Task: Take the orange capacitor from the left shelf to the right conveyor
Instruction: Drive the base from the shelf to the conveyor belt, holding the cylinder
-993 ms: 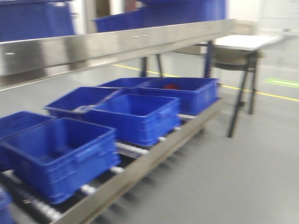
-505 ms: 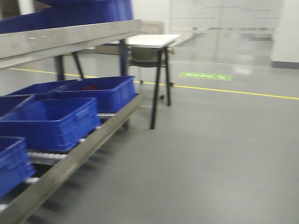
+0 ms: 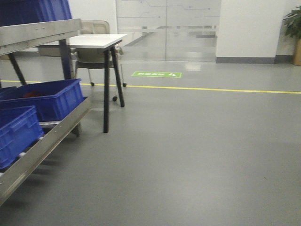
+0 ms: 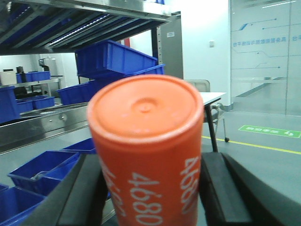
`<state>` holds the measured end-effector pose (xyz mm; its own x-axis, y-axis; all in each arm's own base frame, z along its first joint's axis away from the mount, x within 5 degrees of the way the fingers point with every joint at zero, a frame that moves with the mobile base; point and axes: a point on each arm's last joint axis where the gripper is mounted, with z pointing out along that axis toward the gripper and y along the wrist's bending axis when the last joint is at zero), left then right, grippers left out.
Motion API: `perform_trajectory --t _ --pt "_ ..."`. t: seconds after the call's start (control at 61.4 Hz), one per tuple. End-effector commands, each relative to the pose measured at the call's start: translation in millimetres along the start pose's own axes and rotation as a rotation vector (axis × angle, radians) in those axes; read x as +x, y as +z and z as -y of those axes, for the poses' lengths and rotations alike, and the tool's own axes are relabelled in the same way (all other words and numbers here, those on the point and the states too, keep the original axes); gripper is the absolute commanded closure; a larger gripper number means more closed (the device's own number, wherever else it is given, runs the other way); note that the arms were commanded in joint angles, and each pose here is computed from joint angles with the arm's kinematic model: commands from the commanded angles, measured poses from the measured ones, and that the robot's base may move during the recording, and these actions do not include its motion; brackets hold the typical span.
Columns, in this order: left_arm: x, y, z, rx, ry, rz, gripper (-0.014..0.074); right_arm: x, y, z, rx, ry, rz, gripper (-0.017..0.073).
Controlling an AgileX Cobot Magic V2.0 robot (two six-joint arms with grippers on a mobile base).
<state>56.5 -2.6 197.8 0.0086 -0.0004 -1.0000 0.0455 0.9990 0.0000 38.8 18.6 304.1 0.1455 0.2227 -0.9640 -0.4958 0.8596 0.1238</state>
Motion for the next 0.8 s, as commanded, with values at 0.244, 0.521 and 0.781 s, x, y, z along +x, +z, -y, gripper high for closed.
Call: perform_trajectory --t 0.244,0.521,0.781 --pt "0.2 0.0 0.0 0.002 -0.01 0.073 0.0719 -15.0 1.3 -5.5 -0.048 -0.021 0.078 0.0509" --pt "0.2 0.0 0.0 0.002 -0.01 0.073 0.0719 -15.0 1.3 -5.5 -0.048 -0.021 0.078 0.0509" --pt "0.2 0.0 0.0 0.002 -0.01 0.073 0.0719 -15.0 1.3 -5.5 -0.048 -0.021 0.078 0.0509"
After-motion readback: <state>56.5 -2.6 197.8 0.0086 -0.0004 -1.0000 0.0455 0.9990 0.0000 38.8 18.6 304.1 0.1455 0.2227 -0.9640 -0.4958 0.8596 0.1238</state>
